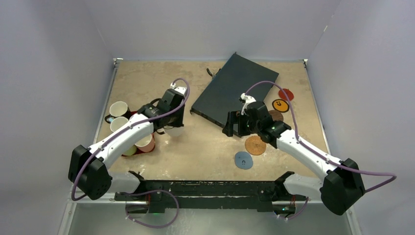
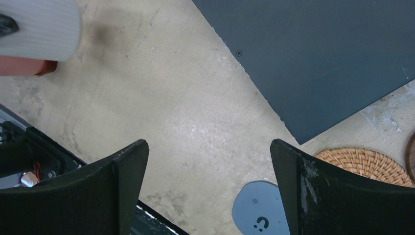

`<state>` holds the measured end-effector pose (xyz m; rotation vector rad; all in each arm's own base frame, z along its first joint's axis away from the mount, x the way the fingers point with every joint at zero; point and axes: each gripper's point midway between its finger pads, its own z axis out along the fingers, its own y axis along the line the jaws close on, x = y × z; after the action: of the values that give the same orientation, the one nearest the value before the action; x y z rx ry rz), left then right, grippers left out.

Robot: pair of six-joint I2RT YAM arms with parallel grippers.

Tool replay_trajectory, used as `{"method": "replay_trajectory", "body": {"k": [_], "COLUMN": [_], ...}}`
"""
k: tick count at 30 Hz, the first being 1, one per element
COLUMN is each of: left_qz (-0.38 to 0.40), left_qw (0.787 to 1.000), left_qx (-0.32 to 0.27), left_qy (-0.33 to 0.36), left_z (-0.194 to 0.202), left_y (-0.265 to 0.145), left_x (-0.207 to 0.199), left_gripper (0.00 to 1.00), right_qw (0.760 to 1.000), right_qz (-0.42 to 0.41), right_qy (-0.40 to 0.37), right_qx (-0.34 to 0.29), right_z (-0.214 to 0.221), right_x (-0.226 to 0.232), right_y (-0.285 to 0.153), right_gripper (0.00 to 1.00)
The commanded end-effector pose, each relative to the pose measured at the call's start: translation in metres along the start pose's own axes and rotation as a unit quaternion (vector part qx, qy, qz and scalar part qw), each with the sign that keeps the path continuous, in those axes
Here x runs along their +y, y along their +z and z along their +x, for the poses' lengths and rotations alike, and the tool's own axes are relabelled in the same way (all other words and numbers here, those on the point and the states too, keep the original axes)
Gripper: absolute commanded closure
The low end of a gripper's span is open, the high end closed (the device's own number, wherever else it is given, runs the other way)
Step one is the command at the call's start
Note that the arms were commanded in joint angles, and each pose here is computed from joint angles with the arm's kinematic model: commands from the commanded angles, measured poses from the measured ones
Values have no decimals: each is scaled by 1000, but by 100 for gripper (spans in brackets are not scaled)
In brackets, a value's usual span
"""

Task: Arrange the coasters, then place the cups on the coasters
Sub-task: Place the cup at the center of the board.

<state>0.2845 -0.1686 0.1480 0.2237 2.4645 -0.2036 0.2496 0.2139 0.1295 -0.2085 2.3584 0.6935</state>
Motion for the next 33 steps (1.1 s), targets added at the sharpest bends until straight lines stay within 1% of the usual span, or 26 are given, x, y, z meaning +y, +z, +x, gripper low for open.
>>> {"method": "replay_trajectory", "body": {"k": [1, 14, 19, 24, 25, 26, 28, 29, 31, 33], "left_qz": [14, 41, 52, 54, 55, 55, 58, 62, 74, 79], "left_qw": [998, 998, 997, 998, 998, 998, 998, 998, 996, 995], "left_qx": [-62, -45, -45, -34, -32, -30, -29, -32, -44, -58], "left_qy": [-29, -31, -36, -25, -20, -15, -5, 0, 9, 14], "left_z": [-19, 8, 10, 15, 16, 16, 14, 11, 3, -7], "left_y": [-1, 27, 35, 41, 42, 41, 37, 34, 24, 12], "left_x": [-21, -83, -96, -99, -99, -99, -99, -100, -103, -103], "left_gripper": [100, 100, 100, 99, 96, 89, 72, 66, 57, 51], "right_qw": [1000, 999, 999, 999, 999, 999, 999, 999, 999, 999], "right_qz": [-7, 10, 15, 19, 18, 18, 18, 19, 18, 17], "right_qy": [6, 16, 19, 21, 21, 22, 22, 22, 22, 22], "right_qx": [-24, -32, -38, -36, -36, -37, -36, -37, -39, -41], "right_z": [-12, -12, -12, -11, -11, -11, -11, -11, -12, -12], "right_x": [4, -1, -4, -5, -5, -5, -5, -5, -5, -4], "right_y": [-5, -9, -12, -11, -11, -11, -11, -11, -12, -13], "right_gripper": [2, 2, 2, 2, 2, 2, 2, 2, 2, 2]}}
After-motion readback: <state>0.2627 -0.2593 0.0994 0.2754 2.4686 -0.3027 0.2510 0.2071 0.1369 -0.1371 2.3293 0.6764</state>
